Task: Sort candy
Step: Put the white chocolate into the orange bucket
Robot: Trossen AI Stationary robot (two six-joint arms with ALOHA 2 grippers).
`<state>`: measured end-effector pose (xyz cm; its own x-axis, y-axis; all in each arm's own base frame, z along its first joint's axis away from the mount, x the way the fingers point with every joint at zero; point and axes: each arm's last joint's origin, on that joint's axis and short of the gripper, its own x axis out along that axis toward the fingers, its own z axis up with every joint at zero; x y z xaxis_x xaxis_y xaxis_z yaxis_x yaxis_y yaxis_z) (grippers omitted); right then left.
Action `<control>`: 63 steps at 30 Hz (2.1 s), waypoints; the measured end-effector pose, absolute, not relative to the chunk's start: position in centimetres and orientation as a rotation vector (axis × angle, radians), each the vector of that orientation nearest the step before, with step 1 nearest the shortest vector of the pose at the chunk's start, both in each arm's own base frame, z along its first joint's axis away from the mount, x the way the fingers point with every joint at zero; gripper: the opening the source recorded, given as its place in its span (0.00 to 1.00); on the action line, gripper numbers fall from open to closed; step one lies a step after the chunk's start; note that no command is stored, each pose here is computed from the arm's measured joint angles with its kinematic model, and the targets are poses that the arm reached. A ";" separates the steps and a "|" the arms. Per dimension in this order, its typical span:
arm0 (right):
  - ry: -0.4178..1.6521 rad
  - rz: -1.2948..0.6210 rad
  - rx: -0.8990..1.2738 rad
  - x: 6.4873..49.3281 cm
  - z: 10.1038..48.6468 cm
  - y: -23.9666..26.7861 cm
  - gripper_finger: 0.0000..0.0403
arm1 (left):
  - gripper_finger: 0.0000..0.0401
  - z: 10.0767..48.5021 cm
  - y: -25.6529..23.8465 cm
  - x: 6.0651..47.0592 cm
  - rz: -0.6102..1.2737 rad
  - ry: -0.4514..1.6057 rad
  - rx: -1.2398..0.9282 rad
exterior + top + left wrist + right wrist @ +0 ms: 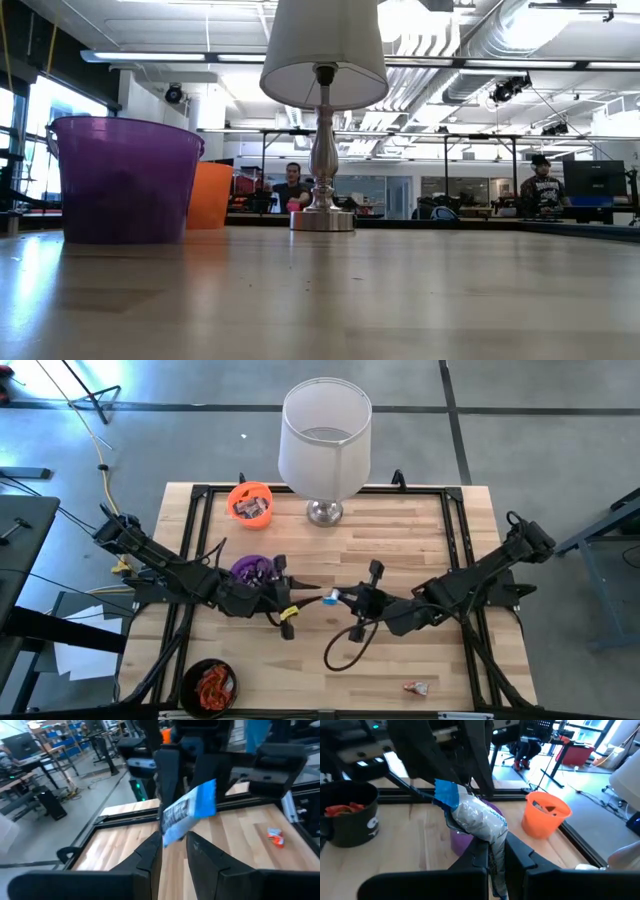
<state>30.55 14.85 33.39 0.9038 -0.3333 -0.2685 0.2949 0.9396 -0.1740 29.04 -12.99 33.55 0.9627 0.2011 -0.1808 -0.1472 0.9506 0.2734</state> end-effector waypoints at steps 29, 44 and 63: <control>0.278 -0.340 -0.164 32.2 33.1 13.6 0.01 | 0.19 33.7 -11.6 29.9 0.057 0.198 0.277; 0.278 -0.316 -0.156 32.3 33.2 13.5 0.01 | 0.05 33.8 -11.6 29.9 0.056 0.187 0.300; 0.286 -0.336 -0.164 32.4 32.9 13.3 0.38 | 0.00 33.6 -11.6 30.0 0.066 0.205 0.283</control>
<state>32.45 13.35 32.92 0.9044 -0.3466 -0.2489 0.3003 0.9314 -0.2057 29.98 -11.61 33.55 0.9770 0.0938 -0.1915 -0.0362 0.9581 0.2842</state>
